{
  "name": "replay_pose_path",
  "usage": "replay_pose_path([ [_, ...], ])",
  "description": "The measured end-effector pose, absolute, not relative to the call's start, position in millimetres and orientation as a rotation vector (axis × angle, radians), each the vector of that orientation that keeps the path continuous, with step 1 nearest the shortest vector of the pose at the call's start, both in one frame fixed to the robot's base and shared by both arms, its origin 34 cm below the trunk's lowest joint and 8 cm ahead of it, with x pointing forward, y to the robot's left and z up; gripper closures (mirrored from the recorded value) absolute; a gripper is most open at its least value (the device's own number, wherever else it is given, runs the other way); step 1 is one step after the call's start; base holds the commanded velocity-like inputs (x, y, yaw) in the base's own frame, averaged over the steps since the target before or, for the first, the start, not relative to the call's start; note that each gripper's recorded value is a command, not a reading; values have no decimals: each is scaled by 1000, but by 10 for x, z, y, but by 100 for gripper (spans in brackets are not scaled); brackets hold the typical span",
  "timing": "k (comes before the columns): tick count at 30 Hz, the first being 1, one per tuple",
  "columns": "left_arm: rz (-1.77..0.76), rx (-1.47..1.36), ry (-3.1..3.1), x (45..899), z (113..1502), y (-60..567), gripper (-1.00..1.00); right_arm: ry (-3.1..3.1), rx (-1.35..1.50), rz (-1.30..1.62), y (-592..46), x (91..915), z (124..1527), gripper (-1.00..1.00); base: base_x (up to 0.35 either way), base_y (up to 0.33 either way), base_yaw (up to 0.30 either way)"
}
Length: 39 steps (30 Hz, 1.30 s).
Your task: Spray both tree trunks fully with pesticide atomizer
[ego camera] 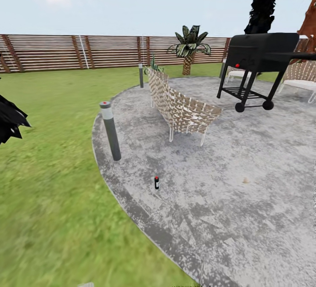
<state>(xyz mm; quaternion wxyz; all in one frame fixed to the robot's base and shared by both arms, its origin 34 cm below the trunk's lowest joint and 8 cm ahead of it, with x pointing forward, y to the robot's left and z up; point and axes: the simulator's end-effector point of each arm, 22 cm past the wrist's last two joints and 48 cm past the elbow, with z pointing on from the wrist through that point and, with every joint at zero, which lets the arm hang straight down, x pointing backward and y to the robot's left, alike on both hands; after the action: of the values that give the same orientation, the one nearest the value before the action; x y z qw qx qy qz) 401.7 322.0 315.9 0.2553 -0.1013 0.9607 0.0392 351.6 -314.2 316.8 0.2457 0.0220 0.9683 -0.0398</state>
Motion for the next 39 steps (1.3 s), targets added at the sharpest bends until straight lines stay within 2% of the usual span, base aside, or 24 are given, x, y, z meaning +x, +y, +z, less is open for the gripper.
replay_pose_path([
  [28,108,-276,2612,4005,3151,3227,-100,2645,61,-109,-3144,3509,3162,-100,47,280,-267],
  [39,107,-277,2612,4004,3150,3224,-100,2645,62,-110,-3146,3506,3162,-100,4,161,-268],
])
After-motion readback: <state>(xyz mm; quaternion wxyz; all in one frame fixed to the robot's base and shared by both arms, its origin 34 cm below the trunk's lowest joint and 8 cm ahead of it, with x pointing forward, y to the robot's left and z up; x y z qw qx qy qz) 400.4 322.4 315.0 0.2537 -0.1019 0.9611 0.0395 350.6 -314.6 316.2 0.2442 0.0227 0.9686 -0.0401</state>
